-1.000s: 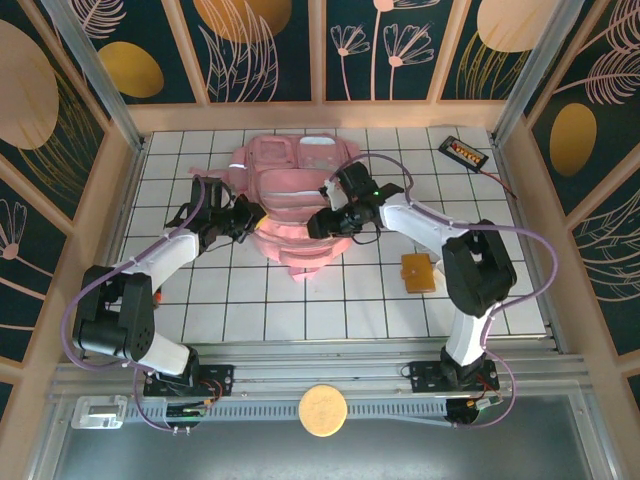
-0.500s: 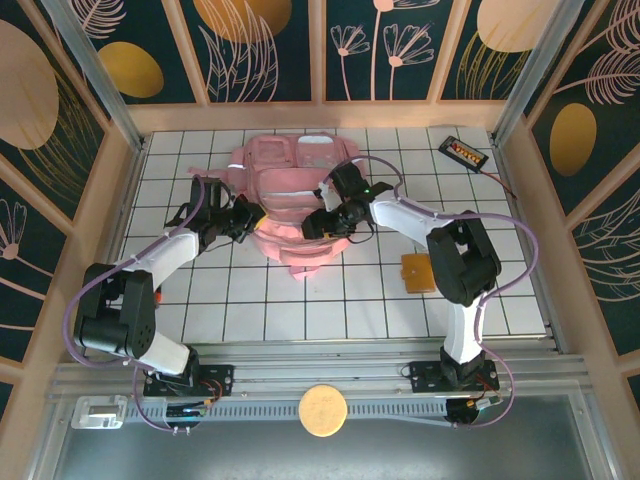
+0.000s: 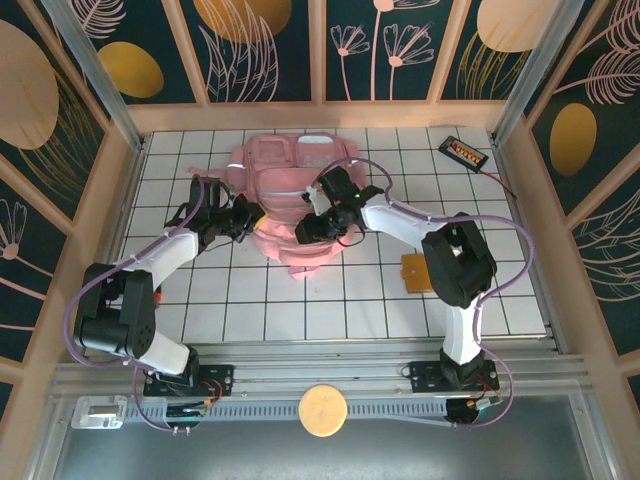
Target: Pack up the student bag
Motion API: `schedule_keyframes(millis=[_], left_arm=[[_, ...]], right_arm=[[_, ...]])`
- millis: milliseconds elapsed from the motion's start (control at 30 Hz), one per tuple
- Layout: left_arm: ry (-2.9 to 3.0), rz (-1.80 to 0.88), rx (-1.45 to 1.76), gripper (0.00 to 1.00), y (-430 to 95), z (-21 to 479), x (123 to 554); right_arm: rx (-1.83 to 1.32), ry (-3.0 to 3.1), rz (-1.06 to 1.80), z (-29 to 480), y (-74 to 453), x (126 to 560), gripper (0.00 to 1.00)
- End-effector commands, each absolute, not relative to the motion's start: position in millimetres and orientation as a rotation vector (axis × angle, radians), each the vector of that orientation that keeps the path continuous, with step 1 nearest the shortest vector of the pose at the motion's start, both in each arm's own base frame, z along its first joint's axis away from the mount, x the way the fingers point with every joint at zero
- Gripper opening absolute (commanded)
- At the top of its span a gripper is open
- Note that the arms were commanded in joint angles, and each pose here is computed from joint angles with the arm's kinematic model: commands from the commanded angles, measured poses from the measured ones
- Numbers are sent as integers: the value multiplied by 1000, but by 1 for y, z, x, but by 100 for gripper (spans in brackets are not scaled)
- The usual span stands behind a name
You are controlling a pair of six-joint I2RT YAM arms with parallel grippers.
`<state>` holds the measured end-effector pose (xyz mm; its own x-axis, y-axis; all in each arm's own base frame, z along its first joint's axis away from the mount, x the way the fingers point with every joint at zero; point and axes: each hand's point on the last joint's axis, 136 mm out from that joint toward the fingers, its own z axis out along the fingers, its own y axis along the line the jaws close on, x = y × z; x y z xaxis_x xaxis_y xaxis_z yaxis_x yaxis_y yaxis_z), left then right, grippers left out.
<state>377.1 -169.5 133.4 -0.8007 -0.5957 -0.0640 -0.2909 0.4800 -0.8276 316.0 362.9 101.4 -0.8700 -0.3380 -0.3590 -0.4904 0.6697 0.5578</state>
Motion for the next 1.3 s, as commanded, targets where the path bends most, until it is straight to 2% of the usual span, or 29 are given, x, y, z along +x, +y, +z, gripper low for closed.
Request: schedule_keyframes(millis=[0, 233, 433, 667, 1133, 1267], left_arm=[[2341, -1316, -633, 0, -178, 154, 379], [2340, -1318, -632, 0, -178, 154, 375], [2345, -1279, -636, 0, -172, 153, 375], [2339, -1213, -637, 0, -156, 155, 379], [2386, -1123, -579, 0, -142, 159, 381], [2380, -1118, -584, 0, -134, 159, 382]], right_arm=[[-666, 2562, 953, 117, 378, 337, 31], [-586, 2594, 841, 111, 371, 351, 0], [-561, 2616, 745, 118, 353, 347, 0], [-387, 2721, 536, 113, 289, 343, 0], [-156, 2746, 258, 98, 201, 401, 0], [-227, 2704, 338, 103, 205, 410, 0]])
